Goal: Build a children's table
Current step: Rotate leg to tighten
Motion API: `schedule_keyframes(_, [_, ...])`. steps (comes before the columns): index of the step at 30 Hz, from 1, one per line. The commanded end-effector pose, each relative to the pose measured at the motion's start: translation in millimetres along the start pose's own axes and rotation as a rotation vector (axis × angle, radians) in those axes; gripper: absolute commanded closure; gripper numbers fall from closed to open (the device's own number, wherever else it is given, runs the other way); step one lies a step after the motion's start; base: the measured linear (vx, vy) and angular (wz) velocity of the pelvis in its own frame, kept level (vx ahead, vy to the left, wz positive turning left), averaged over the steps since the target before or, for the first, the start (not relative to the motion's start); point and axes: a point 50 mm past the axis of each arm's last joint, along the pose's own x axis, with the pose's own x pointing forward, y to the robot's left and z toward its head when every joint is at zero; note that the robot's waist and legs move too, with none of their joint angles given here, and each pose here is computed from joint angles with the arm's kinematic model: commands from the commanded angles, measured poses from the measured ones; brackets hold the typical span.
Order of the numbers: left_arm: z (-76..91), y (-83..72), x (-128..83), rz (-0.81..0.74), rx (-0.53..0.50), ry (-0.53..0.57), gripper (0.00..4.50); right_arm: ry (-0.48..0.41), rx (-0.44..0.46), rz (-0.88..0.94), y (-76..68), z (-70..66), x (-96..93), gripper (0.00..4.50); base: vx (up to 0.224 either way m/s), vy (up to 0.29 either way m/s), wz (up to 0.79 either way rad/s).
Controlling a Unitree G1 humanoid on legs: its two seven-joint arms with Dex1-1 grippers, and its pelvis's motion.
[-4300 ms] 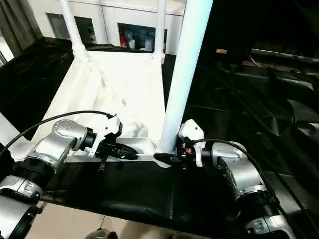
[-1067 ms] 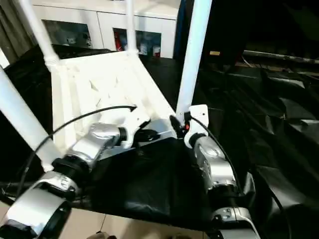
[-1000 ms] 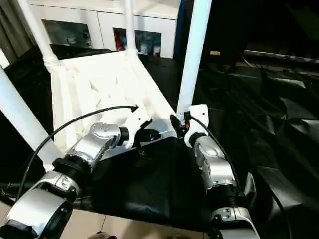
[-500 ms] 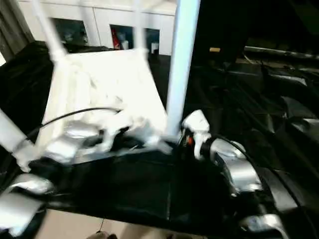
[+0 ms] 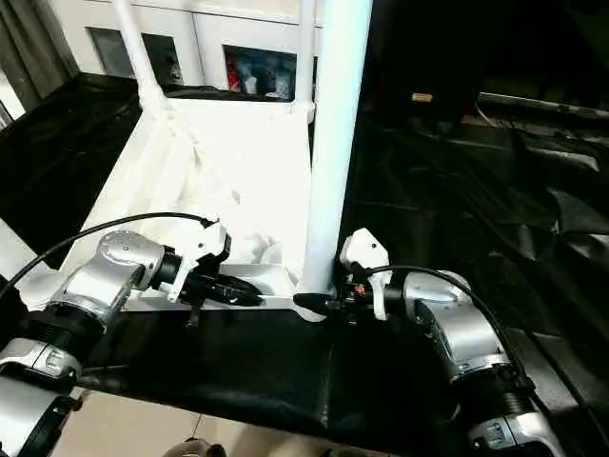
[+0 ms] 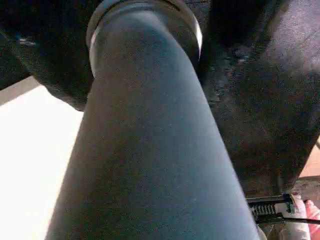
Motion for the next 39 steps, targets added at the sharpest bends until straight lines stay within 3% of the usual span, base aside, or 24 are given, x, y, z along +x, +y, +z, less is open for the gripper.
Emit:
schedule_keyframes(1, [9.2,-0.8,1,-0.020,0.022,-0.050,4.50,-0.012,-0.002,0.043,4.8,2.4,1.7,1.83,0.000,0.000,0.00])
schedule_keyframes(6, [10.9,2.9,4,0.035,0.026,-0.055,4.50,-0.019,0.017,0.033,7.6,-1.0,5.0,1.90,0.000,0.000,0.00])
schedule_keyframes(10, [17.2,15.8,12,0.201,0.011,-0.081,4.50,-0.008,0.048,-0.180,-4.6,-10.6,12.3,1.91,0.000,0.000,0.00])
schedule_keyframes(14, [27.8,27.4,33,0.379,-0.034,-0.105,4.50,-0.007,0.177,-0.495,-19.7,-22.4,24.2,1.91,0.000,0.000,0.00])
schedule_keyframes(21, [46.4,25.3,71,0.439,-0.060,-0.149,4.50,-0.044,0.326,-0.747,-26.5,-21.9,42.2,1.91,0.000,0.000,0.00])
schedule_keyframes(24, [51.7,17.7,88,0.393,-0.041,-0.150,4.50,-0.019,0.283,-0.735,-21.1,-18.8,55.8,1.91,0.000,0.000,0.00])
schedule_keyframes(27, [52.0,16.7,90,0.381,-0.033,-0.144,4.50,-0.028,0.256,-0.691,-16.1,-15.9,61.0,1.91,0.000,0.000,0.00])
schedule_keyframes(28, [51.2,17.3,88,0.378,-0.031,-0.143,4.50,-0.036,0.255,-0.678,-15.9,-15.3,60.3,1.91,0.000,0.000,0.00])
schedule_keyframes(29, [49.0,18.5,83,0.367,-0.026,-0.137,4.50,-0.064,0.274,-0.661,-16.5,-13.5,58.3,1.56,0.000,0.000,0.00])
schedule_keyframes(33, [41.7,17.7,72,0.316,-0.010,-0.119,4.50,-0.085,0.226,-0.594,-18.9,-8.3,51.2,1.16,0.000,0.000,0.00])
schedule_keyframes(36, [34.2,14.9,62,0.251,0.008,-0.098,4.50,-0.085,0.139,-0.478,-16.0,-3.4,43.3,1.01,0.000,0.000,0.00])
schedule_keyframes(38, [24.0,8.8,47,0.131,0.029,-0.068,4.50,-0.050,0.019,-0.304,-8.8,-1.7,30.0,1.01,0.000,0.000,0.00])
schedule_keyframes(39, [23.5,8.4,47,0.125,0.030,-0.066,4.50,-0.048,0.014,-0.295,-8.4,-1.7,29.4,1.01,0.000,0.000,0.00])
